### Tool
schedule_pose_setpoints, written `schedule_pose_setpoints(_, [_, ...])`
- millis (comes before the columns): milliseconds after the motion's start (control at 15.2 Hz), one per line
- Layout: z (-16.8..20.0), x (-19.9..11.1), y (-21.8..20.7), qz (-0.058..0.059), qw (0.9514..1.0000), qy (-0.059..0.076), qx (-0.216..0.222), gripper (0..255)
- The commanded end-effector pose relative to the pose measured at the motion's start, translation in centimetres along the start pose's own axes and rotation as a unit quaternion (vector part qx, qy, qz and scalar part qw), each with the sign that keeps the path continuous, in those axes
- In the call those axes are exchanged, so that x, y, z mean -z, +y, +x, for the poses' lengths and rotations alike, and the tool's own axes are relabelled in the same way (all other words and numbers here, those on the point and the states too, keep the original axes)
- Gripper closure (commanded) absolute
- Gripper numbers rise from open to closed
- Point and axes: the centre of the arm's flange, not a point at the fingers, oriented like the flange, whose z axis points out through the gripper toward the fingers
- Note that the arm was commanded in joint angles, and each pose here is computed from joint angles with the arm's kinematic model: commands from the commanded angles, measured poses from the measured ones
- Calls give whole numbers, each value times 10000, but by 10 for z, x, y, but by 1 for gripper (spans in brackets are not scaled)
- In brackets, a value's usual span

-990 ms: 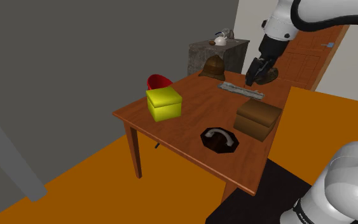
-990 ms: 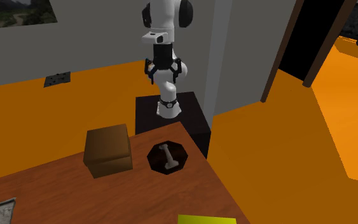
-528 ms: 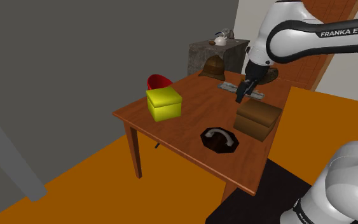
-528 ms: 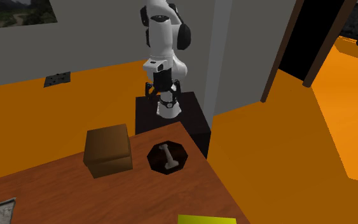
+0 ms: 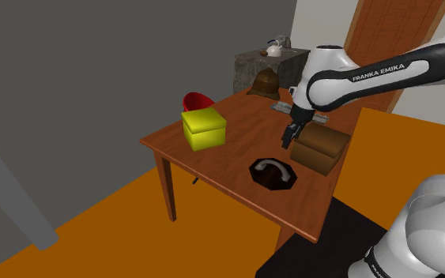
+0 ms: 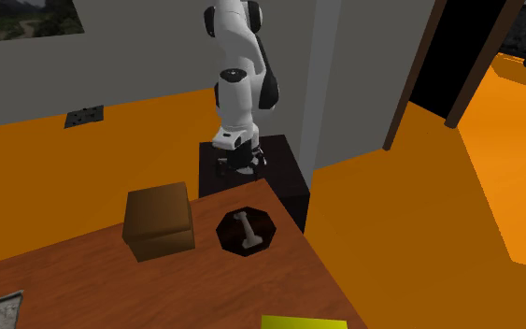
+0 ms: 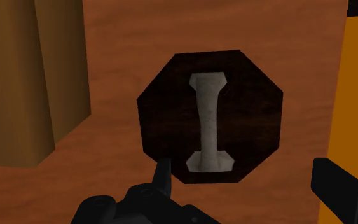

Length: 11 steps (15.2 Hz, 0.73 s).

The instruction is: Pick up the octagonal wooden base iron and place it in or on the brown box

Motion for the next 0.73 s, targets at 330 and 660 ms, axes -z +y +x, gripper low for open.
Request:
schedule_pose_setpoints(330, [21, -91, 11, 137, 9992, -152, 344, 0])
schedule_pose_setpoints(660, [26, -132, 12, 186, 9986, -207, 460, 0])
